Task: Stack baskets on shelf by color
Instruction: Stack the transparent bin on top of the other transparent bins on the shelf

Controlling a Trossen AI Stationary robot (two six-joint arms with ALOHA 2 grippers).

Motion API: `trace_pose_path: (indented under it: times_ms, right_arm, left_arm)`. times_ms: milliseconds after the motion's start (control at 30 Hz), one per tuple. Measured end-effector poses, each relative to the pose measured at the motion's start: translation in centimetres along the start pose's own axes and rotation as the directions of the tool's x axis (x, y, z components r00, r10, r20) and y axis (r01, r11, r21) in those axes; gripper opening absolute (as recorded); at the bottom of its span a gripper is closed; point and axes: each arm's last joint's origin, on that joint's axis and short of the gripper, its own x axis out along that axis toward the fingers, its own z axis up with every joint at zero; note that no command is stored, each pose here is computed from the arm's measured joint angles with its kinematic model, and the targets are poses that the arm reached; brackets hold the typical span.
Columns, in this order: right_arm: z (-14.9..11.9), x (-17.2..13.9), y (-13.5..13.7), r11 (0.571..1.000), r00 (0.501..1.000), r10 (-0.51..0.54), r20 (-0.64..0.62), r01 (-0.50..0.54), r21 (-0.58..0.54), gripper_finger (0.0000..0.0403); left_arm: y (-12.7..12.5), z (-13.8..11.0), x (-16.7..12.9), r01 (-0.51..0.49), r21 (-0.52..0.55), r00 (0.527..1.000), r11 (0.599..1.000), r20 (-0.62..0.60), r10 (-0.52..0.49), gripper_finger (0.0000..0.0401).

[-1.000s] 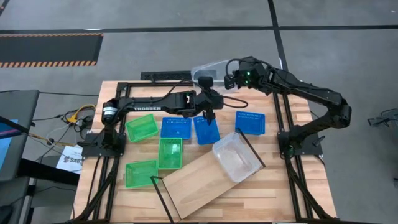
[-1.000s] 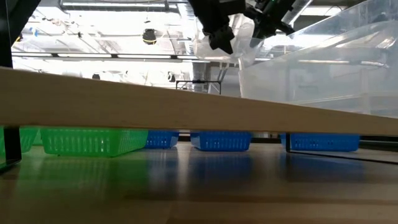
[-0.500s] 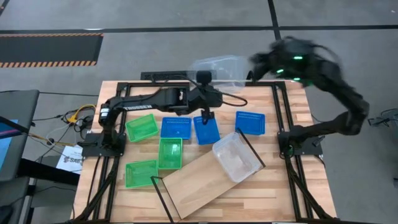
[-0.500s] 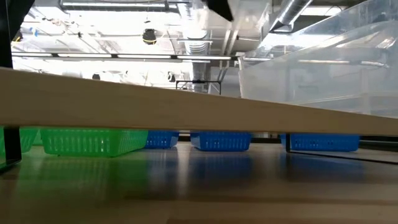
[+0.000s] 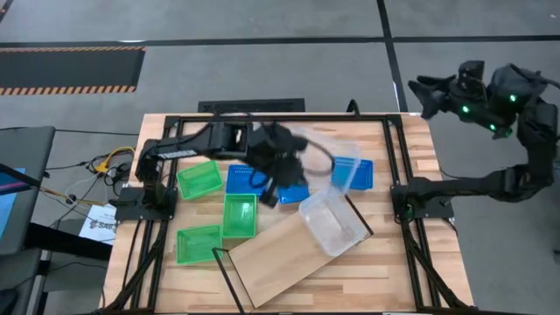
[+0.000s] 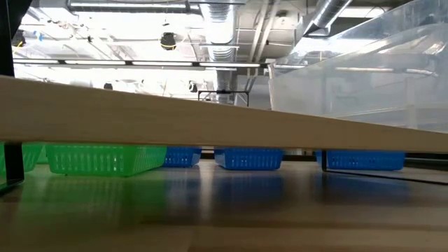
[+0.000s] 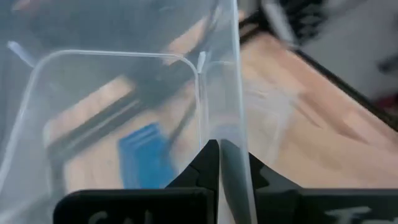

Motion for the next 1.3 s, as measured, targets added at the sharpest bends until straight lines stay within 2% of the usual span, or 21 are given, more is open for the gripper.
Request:
trace_pose_path:
  times_ms: [133,300,567,800,1033,1300]
  right_arm:
    - [-0.7,-1.1,-0.8,1.000,0.999,-0.020,-0.046,0.021,0.022,0.0211]
    - [-1.2,-1.1,-0.9,1.000,0.995,-0.016,-0.099,0.018,0.022,0.0208]
    - [-1.7,-1.2,-0.9,0.999,0.989,0.011,-0.148,-0.006,0.032,0.0207]
    - [-2.1,-1.3,-1.1,1.000,0.981,0.015,-0.194,-0.012,0.021,0.0205]
    - [-2.2,-1.4,-1.1,1.000,0.979,0.011,-0.204,-0.008,0.013,0.0201]
    - [-2.2,-1.4,-1.1,1.000,0.979,0.010,-0.203,-0.007,0.013,0.0198]
  left_arm:
    - [-2.9,1.6,1.2,0.048,0.192,0.998,0.980,0.022,-0.053,0.0000]
    - [-5.0,3.6,3.1,0.035,0.257,0.991,0.966,0.116,-0.067,0.0000]
    - [-7.5,2.7,8.7,0.065,0.406,0.998,0.912,-0.023,-0.061,0.0000]
    - [-8.3,1.5,11.5,0.102,0.374,0.990,0.922,-0.130,-0.057,0.0000]
    - [-8.4,0.2,13.8,0.154,0.394,0.977,0.906,-0.198,-0.079,0.0000]
    - [-7.7,-0.8,14.3,0.204,0.375,0.966,0.904,-0.226,-0.125,0.0000]
